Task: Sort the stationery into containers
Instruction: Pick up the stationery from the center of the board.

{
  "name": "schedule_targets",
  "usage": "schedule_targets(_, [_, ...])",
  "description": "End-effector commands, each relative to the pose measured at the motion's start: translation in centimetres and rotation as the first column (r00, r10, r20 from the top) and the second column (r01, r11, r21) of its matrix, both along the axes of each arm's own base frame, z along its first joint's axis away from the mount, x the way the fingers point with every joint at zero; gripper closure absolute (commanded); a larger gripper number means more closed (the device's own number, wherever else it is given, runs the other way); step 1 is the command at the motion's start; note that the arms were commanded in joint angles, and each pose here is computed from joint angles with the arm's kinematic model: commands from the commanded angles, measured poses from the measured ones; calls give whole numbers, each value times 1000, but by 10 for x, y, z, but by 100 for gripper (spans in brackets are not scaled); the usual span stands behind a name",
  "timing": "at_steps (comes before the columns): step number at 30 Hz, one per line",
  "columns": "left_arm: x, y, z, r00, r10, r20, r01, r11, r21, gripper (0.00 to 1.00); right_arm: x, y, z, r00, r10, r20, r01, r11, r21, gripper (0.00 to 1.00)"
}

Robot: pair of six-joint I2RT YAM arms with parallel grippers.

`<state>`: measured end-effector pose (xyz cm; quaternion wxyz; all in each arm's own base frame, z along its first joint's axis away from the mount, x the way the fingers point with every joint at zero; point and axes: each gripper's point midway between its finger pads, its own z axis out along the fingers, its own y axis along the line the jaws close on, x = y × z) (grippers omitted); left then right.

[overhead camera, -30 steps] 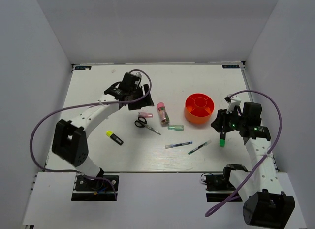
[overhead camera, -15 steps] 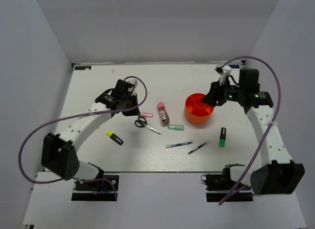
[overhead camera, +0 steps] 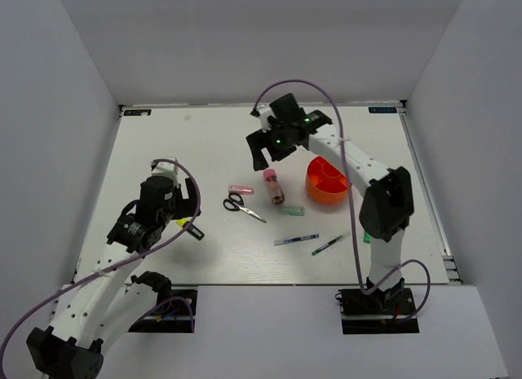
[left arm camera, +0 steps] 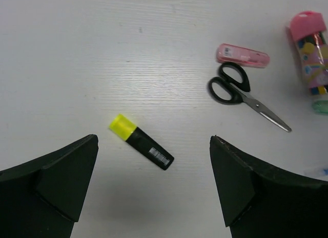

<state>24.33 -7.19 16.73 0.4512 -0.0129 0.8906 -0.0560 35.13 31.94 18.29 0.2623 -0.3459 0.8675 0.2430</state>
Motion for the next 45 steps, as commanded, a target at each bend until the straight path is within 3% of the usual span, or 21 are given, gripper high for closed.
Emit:
schedule_targets(1, [4, 25, 2, 994, 97, 52, -99, 994, 39, 0, 19, -5, -10, 984, -177, 11, 177, 975, -138, 10])
schedule_targets(8, [2, 23, 1, 995, 92, 45, -93, 996, 16, 0, 40, -9, -48, 965, -249, 81, 262, 924, -277, 10])
schedule_targets(17, [0, 19, 0, 996, 77, 42, -77, 997, -2, 0, 40, -5, -91, 966, -259, 12, 248, 906, -344, 31])
schedule_targets(40, [0, 17, -1, 997, 66, 38, -66, 998, 0, 0, 33, -5, -167, 948, -302, -104, 229, 870, -437, 38])
schedule_targets(43, [0, 17, -1, 997, 68, 36, -68, 998, -2, 0, 30, -13, -173, 948, -302, -98, 224, 856, -465, 48])
schedule_targets(45, [0, 18, -2, 997, 70, 37, -70, 998, -1, 0, 28, -16, -177, 949, -301, -97, 221, 850, -478, 65])
